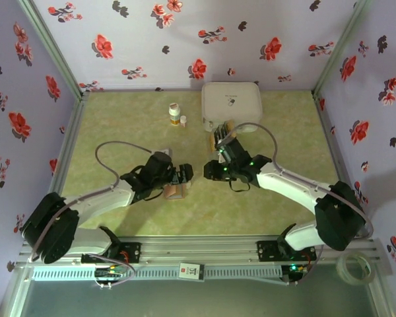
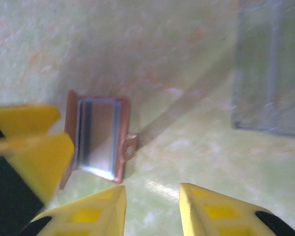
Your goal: Put the credit cards into the card holder
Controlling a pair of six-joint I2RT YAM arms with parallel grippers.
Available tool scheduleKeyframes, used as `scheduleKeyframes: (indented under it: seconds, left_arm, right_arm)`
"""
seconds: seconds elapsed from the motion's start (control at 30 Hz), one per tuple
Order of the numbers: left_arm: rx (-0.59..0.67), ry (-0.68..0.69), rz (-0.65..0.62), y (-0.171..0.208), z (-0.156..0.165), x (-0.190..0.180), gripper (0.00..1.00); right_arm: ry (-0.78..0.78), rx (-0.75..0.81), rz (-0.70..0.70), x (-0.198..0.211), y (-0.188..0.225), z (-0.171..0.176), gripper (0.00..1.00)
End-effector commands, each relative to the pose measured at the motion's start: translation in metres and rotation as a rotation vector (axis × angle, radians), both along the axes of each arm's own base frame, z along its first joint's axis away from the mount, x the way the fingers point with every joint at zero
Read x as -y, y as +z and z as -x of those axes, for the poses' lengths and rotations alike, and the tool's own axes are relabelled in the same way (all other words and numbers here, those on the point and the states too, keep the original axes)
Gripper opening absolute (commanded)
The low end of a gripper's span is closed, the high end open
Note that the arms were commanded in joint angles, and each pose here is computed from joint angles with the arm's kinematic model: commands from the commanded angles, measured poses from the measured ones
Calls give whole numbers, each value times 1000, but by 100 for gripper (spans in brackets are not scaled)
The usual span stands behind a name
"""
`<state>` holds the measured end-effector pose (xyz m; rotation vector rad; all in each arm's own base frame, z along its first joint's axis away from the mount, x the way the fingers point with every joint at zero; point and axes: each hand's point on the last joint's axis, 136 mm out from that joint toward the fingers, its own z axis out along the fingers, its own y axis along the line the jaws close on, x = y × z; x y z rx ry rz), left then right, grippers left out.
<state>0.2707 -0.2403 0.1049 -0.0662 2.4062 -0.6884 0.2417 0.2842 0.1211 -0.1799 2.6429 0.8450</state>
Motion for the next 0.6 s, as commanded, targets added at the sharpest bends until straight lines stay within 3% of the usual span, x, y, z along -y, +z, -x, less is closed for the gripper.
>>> scheduleKeyframes:
  seconds: [0.0, 0.37, 0.57]
  left_arm:
    - [33, 32, -37, 19, -11, -20, 100]
    - [-70, 276, -68, 16, -30, -109, 100]
    - [-140, 307, -95, 0, -32, -126, 100]
  right_arm:
    - [55, 32, -37, -33, 16, 8, 28]
    - [259, 60, -30, -124, 25, 34, 17]
    - [303, 30, 18, -146, 1, 35, 12]
